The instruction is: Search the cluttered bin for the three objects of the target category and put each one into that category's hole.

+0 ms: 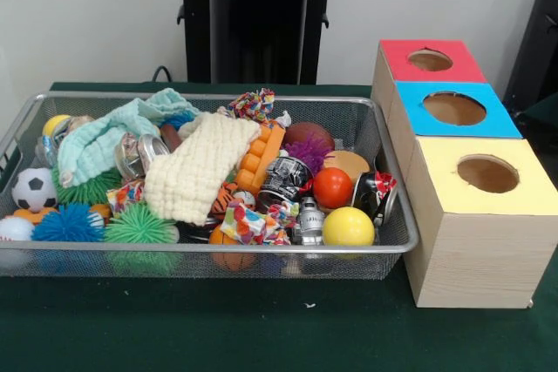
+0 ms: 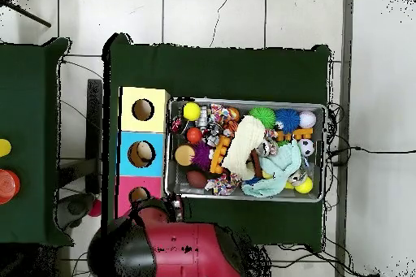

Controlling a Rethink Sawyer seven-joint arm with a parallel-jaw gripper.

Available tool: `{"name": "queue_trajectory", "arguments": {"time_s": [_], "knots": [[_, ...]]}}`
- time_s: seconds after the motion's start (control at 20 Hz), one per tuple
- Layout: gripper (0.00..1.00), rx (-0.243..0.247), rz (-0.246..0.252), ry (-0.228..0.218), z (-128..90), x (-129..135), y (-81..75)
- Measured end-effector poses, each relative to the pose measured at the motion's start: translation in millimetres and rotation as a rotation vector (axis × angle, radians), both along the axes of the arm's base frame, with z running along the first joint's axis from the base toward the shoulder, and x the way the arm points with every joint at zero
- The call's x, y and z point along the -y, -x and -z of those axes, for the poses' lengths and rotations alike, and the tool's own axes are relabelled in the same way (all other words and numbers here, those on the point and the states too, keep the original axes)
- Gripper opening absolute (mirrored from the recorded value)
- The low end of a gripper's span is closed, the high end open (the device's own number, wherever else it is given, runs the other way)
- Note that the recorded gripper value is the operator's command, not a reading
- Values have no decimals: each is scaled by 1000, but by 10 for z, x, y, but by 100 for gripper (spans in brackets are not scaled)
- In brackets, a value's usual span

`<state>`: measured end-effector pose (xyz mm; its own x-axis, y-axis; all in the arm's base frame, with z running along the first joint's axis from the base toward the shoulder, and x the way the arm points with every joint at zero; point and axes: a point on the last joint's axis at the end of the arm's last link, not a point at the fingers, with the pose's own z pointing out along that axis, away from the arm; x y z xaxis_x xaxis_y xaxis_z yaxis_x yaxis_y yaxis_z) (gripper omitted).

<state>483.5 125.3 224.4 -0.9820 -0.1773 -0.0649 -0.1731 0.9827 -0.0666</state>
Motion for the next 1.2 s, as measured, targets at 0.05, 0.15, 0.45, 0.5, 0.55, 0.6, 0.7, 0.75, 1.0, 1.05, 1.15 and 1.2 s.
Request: {"name": "queue_trajectory", "arguments": {"time_s": [0.05, 0.15, 0.45, 0.5, 0.55, 0.6, 0.7, 0.75, 1.0, 1.05, 1.15, 1.2], "knots": [[100, 7, 21, 2, 9, 116, -36], [100, 21, 50, 6, 36, 305, -90], [100, 85, 135, 26, 173, 967, -247], [100, 92, 143, 29, 195, 1041, -259], [100, 102, 150, 33, 230, 1144, -273], [100, 107, 152, 37, 257, 1205, -277], [100, 115, 149, 49, 336, 1336, -272], [100, 116, 141, 57, 391, 1398, -258], [100, 98, 76, 77, 663, 1446, -158], [100, 92, 60, 80, 726, 1440, -132], [100, 75, 38, 80, 836, 1406, -79], [100, 64, 28, 80, 899, 1380, -47]]}}
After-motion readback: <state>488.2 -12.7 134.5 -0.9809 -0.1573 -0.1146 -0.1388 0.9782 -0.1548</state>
